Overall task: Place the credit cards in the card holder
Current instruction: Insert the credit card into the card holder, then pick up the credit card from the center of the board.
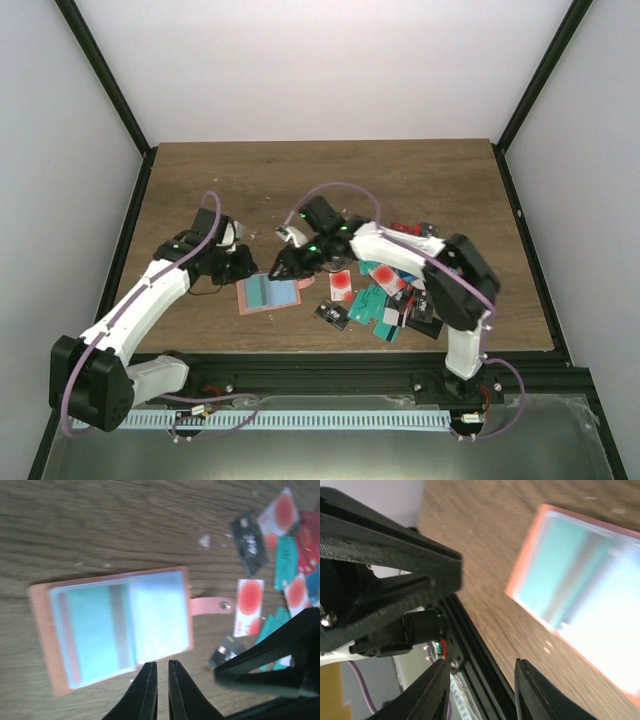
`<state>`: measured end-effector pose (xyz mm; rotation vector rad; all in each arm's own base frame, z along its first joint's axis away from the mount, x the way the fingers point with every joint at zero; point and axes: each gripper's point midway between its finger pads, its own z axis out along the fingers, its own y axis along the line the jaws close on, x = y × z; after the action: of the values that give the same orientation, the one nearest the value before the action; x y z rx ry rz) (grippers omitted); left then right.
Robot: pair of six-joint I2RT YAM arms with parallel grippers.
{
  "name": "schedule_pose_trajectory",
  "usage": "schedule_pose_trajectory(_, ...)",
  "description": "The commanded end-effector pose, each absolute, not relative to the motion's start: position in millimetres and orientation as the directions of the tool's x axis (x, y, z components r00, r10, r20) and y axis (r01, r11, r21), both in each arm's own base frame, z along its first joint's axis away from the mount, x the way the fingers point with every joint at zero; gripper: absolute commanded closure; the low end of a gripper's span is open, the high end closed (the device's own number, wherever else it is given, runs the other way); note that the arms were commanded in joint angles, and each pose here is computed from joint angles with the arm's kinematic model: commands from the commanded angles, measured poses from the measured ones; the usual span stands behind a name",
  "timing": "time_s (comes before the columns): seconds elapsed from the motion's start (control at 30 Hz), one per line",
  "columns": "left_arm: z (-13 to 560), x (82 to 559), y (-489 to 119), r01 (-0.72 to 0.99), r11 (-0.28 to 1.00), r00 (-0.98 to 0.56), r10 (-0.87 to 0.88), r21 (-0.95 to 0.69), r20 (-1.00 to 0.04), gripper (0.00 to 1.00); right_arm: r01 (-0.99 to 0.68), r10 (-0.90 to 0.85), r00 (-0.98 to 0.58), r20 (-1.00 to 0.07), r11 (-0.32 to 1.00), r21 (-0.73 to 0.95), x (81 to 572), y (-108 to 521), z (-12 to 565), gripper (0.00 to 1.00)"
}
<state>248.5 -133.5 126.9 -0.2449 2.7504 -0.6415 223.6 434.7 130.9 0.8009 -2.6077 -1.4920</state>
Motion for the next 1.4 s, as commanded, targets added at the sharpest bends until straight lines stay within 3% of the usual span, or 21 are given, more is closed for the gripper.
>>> schedule_pose_trajectory(0.0, 143.2, 250.2, -177.2, 0.067, 0.825, -0.946, -0.127, -0.561, -0.3, 0.9, -0.35, -0.315, -0.93, -0.188, 0.61, 0.711, 237.6, 365.0, 112.9, 0.62)
schedule_pose_trajectory(0.23, 144.6, 246.7, -251.5, 0.219, 0.753, -0.951, 0.021, -0.621, -0.31, 0.88, -0.098, -0.003, -0.987, -0.16, 0.799, 0.593, 242.2, 245.4, 97.9, 0.56)
schedule_pose_trajectory(0.5, 137.5, 253.4, -334.2, 0.211, 0.693, -0.968, 0.052, -0.689, -0.245, 0.74, 0.124, 0.266, -0.941, -0.21, 0.846, 0.519, 279.1, 144.8, 87.8, 0.52)
schedule_pose_trajectory(0.7, 109.8, 251.0, -383.2, 0.192, 0.686, -0.98, 0.102, -0.702, -0.169, 0.66, 0.227, 0.344, -0.914, -0.216, 0.874, 0.43, 299.2, 101.6, 67.7, 0.52)
schedule_pose_trajectory(0.93, 69.8, 251.3, -418.3, 0.129, 0.715, -0.991, 0.112, -0.687, -0.07, 0.58, 0.267, 0.341, -0.922, -0.184, 0.903, 0.338, 310.6, 84.8, 38.4, 0.5)
schedule_pose_trajectory(1.37, 16.5, 269.0, -444.8, 0.084, 0.736, -0.994, 0.111, -0.672, -0.003, 0.58, 0.273, 0.294, -0.955, 0.022, 0.853, 0.445, 269.5, 124.0, 9.1, 0.52)
